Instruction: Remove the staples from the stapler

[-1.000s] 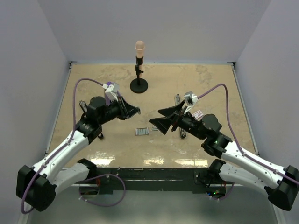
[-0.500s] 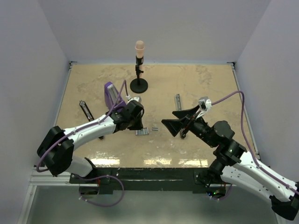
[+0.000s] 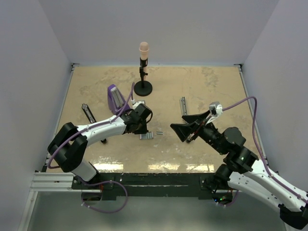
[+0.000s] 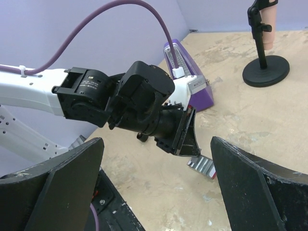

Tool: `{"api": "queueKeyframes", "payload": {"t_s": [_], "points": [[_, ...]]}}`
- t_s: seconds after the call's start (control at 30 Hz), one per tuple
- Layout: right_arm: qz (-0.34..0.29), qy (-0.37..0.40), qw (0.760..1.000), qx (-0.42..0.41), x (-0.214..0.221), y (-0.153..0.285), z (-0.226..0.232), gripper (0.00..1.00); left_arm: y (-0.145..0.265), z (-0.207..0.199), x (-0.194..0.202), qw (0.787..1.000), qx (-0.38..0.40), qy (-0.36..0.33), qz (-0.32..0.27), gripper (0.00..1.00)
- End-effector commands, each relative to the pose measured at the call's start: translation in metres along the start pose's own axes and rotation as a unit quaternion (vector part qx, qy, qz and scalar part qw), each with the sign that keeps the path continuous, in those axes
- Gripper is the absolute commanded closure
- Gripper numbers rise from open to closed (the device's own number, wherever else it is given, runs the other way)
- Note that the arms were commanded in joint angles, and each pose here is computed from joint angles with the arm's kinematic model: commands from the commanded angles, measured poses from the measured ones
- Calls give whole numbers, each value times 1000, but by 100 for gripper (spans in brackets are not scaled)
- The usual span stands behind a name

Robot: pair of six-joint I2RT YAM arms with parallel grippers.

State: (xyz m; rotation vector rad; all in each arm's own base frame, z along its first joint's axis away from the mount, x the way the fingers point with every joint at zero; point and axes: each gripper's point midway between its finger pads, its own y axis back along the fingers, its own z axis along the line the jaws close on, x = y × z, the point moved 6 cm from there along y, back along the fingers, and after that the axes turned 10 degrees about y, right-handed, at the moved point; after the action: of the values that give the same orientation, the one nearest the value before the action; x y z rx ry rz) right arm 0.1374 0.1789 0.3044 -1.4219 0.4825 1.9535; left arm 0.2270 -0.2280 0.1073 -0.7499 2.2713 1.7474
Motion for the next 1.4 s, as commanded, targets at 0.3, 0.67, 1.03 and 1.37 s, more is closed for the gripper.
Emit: {"api": "queueKeyframes", "payload": {"t_s": [0.3,0.67,1.03,1.37], "points": [[-6,8,1000,12,-1,-4,-4,1,-6,-9,-4,1000,-2,19,-9,87],[-5,8,1000,9,0,-5,-3,1,-11,-5,-1,1000,-13,20,-3,84],[-6,9,1000,11,0,-4,-4,1,-15,-6,1,1000,-15,20,1,84],[-9,11,1000,11,-2,-4,-3,1,-19,-6,2,1000,-18,20,5,83]]}}
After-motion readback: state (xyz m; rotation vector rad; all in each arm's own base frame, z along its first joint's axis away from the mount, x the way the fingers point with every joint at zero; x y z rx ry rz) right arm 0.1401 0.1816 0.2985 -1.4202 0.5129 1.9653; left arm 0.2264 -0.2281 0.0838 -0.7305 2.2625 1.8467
